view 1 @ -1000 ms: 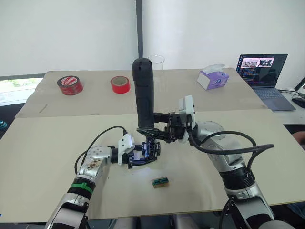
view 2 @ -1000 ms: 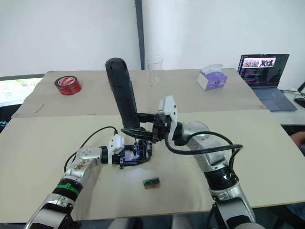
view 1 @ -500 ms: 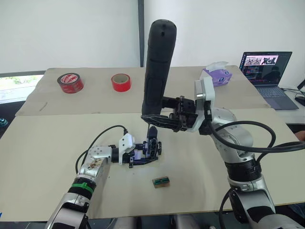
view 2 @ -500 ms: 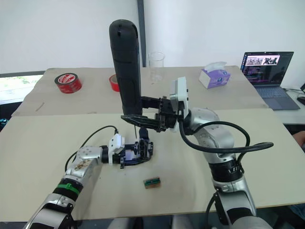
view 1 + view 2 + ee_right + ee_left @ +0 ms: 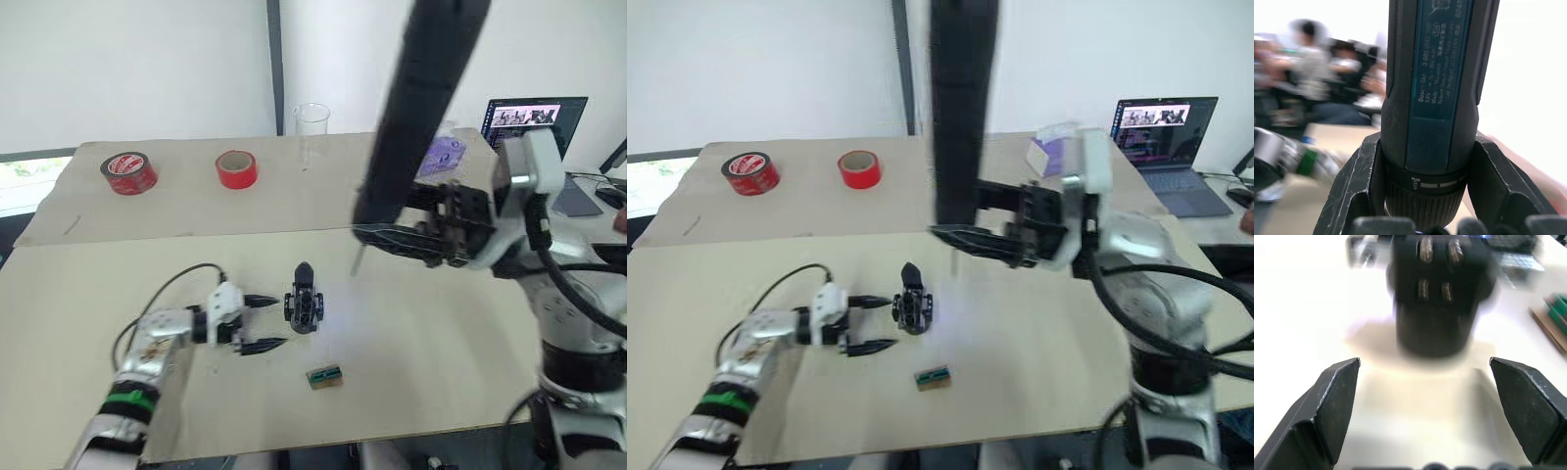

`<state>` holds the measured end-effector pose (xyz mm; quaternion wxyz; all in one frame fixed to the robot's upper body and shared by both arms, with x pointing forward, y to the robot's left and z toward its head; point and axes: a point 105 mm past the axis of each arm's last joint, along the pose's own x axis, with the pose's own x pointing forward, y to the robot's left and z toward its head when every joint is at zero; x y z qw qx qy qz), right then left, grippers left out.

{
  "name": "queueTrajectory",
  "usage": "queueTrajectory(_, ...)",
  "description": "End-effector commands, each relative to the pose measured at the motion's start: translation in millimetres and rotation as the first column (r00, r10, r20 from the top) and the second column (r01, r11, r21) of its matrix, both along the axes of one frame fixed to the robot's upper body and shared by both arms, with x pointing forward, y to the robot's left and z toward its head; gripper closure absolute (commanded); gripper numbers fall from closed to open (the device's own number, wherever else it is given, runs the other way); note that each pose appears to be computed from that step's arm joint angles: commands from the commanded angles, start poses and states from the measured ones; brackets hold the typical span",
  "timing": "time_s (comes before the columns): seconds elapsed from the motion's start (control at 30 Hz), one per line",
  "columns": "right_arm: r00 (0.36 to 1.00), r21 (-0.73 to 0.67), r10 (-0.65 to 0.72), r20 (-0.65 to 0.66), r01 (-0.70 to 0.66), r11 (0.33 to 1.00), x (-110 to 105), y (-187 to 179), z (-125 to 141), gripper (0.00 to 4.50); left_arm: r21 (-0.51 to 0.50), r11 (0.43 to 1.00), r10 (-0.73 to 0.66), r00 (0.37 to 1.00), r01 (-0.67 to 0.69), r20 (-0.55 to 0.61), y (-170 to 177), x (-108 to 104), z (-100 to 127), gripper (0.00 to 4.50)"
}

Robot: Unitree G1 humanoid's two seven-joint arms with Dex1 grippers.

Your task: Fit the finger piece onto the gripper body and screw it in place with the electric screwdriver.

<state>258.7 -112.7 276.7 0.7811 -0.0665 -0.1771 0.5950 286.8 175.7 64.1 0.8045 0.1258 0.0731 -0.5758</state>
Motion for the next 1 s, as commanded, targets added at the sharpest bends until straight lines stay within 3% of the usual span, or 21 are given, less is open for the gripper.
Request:
queueTrajectory(0.03, 0.989, -0.053, -0.143, 0.049, 0.145, 0.988, -8, -35, -7, 2.57, 0.010, 1.000, -0.003, 0.999, 0.003, 0.033, 23, -17, 15, 0.02)
queueTrajectory(0.17, 0.960, -0.059, -0.281, 0.009, 0.281, 0.958, -11, -72, -39, 2.57, -0.023, 0.999, 0.051, 0.991, -0.048, 0.126, 43, -26, 36, 0.02)
queueTrajectory(0.27, 0.947, -0.052, -0.320, 0.010, 0.320, 0.946, -15, -79, -51, 2.57, -0.027, 0.997, 0.077, 0.992, -0.075, 0.099, 52, -31, 40, 0.02)
queueTrajectory(0.4, 0.971, -0.005, -0.226, 0.076, 0.228, 0.974, -29, -50, -46, 2.57, -0.026, 1.000, -0.002, 0.999, 0.004, 0.046, 39, -44, 42, 0.02)
queueTrajectory(0.57, 0.997, 0.024, -0.064, 0.049, 0.062, 0.998, -49, -12, -45, 2.57, 0.009, 0.996, -0.094, 0.993, 0.094, 0.075, 9, -54, 38, 0.02)
queueTrajectory(0.67, 0.996, 0.054, 0.090, 0.015, -0.091, 0.994, -60, 22, -52, 2.57, 0.003, 0.989, -0.147, 0.989, 0.147, 0.019, -23, -67, 24, 0.02)
queueTrajectory(1.0, 0.974, 0.031, 0.226, 0.029, -0.227, 0.973, -58, 48, -66, 2.57, 0.017, 0.985, -0.170, 0.985, 0.171, -0.028, -68, -79, -1, 0.02)
